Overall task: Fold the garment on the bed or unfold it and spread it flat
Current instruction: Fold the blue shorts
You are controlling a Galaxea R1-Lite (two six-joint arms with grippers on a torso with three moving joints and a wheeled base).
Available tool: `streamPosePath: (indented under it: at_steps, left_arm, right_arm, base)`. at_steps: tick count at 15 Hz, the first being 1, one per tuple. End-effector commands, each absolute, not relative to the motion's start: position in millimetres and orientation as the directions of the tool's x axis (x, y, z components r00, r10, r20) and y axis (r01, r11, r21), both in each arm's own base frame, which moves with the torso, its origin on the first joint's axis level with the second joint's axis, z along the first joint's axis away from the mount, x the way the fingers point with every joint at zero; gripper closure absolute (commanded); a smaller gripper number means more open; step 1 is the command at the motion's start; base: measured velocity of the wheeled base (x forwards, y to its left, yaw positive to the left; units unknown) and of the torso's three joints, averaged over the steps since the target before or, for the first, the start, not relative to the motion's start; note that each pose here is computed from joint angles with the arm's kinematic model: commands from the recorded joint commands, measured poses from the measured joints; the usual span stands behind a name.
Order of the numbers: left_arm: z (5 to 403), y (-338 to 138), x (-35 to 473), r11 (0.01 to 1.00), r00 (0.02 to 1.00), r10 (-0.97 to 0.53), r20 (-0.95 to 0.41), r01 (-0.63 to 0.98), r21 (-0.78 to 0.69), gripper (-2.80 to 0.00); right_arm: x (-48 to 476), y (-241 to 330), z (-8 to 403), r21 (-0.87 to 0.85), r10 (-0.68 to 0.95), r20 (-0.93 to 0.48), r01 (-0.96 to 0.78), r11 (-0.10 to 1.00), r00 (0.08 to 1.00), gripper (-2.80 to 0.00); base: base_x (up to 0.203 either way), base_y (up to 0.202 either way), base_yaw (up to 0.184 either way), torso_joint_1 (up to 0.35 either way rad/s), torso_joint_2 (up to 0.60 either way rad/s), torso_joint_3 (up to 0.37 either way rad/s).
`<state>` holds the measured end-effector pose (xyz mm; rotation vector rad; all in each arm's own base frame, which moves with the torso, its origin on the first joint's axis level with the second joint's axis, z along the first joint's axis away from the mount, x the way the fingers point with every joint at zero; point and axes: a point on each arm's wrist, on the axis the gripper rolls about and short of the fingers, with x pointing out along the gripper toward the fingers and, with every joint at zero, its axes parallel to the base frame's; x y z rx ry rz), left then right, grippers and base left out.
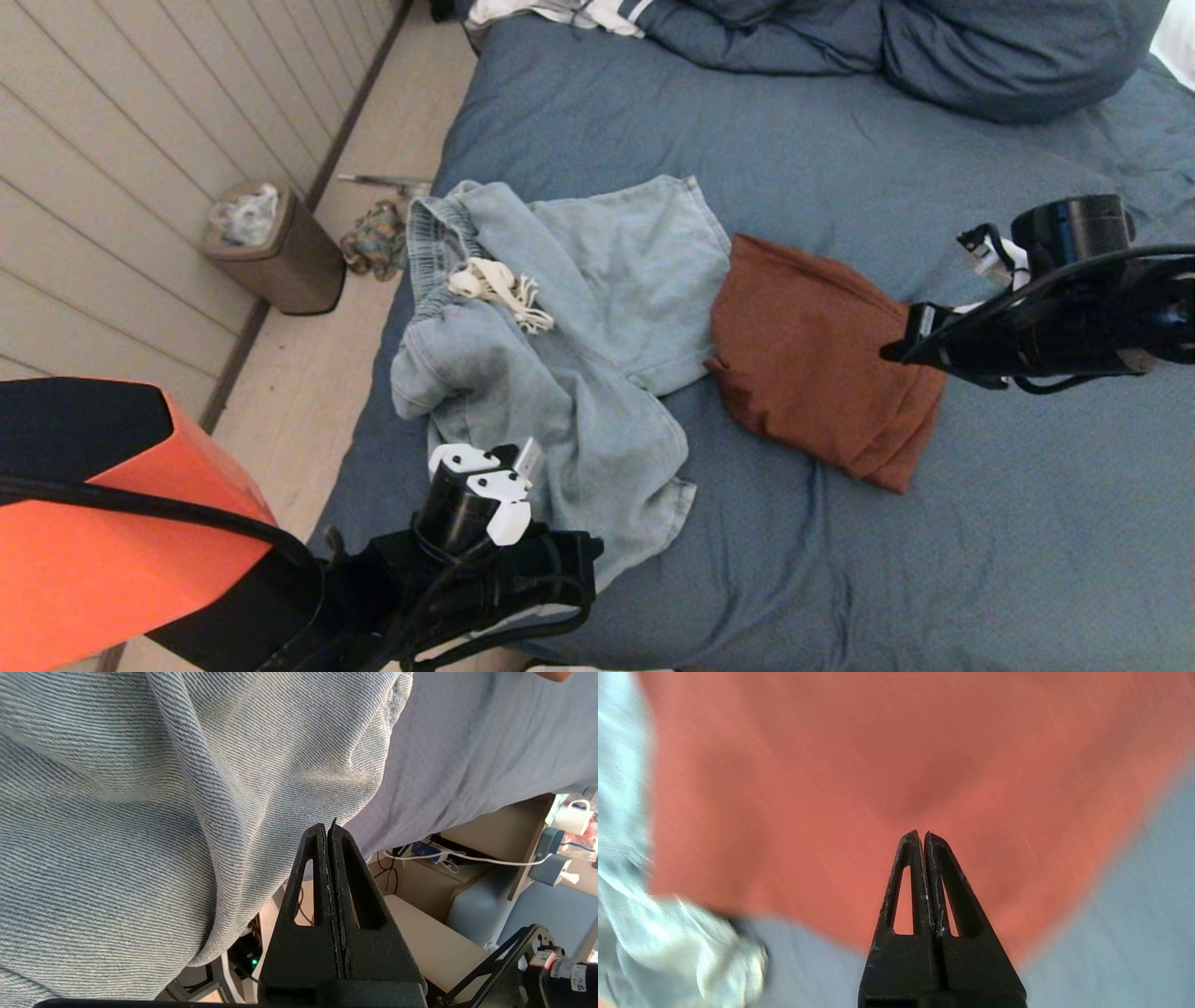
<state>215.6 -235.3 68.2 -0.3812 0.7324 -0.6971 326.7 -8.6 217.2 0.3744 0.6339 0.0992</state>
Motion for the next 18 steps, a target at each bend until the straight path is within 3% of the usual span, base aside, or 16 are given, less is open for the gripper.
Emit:
streamPosePath:
  at_steps: [1, 5, 8, 10, 15, 18]
  left_arm:
    - [66.6, -236.2, 216.3, 0.713, 0.536, -0.696, -0.478, 0.439, -0.546, 0.0]
    - [64.8, -236.5, 215.8, 0.713, 0.53, -0.697, -0.483, 0.439, -0.546, 0.0]
    - [64.8, -236.5, 215.9, 0.713, 0.53, -0.697, -0.483, 0.44, -0.546, 0.0]
    - [64.9, -236.3, 216.0, 0.709, 0.526, -0.701, -0.483, 0.434, -0.556, 0.0]
    - [68.6, -235.8, 215.6, 0.703, 0.531, -0.704, -0.472, 0.43, -0.566, 0.0]
    - [67.2, -236.1, 216.0, 0.705, 0.53, -0.703, -0.474, 0.43, -0.564, 0.0]
  right_arm:
    - [299.6, -22.8, 213.6, 0.383, 0.168, -0.598, 0.095, 0.919, 0.784, -2.8]
    - [262.2, -33.8, 194.7, 0.413, 0.144, -0.673, 0.206, 0.887, 0.726, -2.8]
    - [265.8, -35.2, 178.8, 0.517, 0.151, -0.711, 0.364, 0.775, 0.687, -2.8]
    - [277.5, -35.1, 153.6, 0.515, 0.176, -0.754, 0.403, 0.757, 0.633, -2.8]
    - [315.7, -36.9, 134.0, 0.634, 0.295, -0.626, 0.25, 0.732, 0.722, -2.8]
    - [324.5, -38.3, 143.3, 0.704, 0.412, -0.46, 0.04, 0.709, 0.786, -2.8]
  base:
    - [0.0, 0.0, 0.0, 0.0, 0.0, 0.0]
    - [0.0, 0.0, 0.0, 0.0, 0.0, 0.0]
    - [0.0, 0.0, 0.0, 0.0, 0.0, 0.0]
    - [0.0, 0.0, 0.0, 0.0, 0.0, 0.0]
    - [0.0, 0.0, 0.0, 0.0, 0.0, 0.0]
    - [0.0, 0.0, 0.0, 0.0, 0.0, 0.0]
